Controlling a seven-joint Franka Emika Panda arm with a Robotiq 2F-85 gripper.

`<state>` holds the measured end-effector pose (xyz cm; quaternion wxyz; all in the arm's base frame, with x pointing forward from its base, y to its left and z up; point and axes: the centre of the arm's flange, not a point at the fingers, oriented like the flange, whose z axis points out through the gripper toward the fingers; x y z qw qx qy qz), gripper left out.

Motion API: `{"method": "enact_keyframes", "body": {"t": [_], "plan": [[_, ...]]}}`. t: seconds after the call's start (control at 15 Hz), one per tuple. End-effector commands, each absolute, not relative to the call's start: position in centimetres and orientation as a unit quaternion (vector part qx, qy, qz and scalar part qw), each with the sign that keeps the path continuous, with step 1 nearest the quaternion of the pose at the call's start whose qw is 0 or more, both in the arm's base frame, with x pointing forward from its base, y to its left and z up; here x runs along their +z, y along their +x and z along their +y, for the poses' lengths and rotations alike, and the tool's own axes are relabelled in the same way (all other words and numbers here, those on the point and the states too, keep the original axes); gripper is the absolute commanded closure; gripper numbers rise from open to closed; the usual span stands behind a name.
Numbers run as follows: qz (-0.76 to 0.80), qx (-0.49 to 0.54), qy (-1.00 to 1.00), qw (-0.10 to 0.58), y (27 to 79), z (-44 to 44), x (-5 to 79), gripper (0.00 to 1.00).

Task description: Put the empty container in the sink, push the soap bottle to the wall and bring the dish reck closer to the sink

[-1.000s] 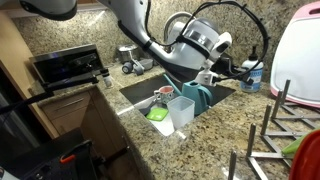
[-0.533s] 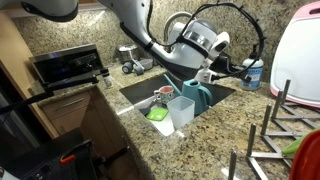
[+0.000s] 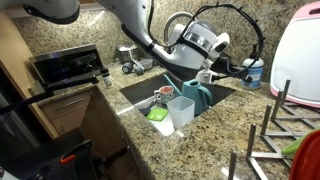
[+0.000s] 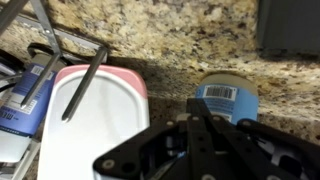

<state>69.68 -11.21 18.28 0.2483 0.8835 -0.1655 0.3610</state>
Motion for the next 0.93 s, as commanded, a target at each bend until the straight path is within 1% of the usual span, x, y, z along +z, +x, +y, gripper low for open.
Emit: {"method": "enact_keyframes", "body": {"t": [0.0, 0.53, 0.87], "plan": [[-0.158, 0.354, 0.884, 0.260, 68.1, -10.8, 18.3, 1.00], [-0.119, 0.345, 0.886, 0.287, 62.9, -9.4, 17.8, 1.00], [-0.103, 0.352, 0.887, 0.279, 58.8, -9.0, 19.0, 1.00]]}}
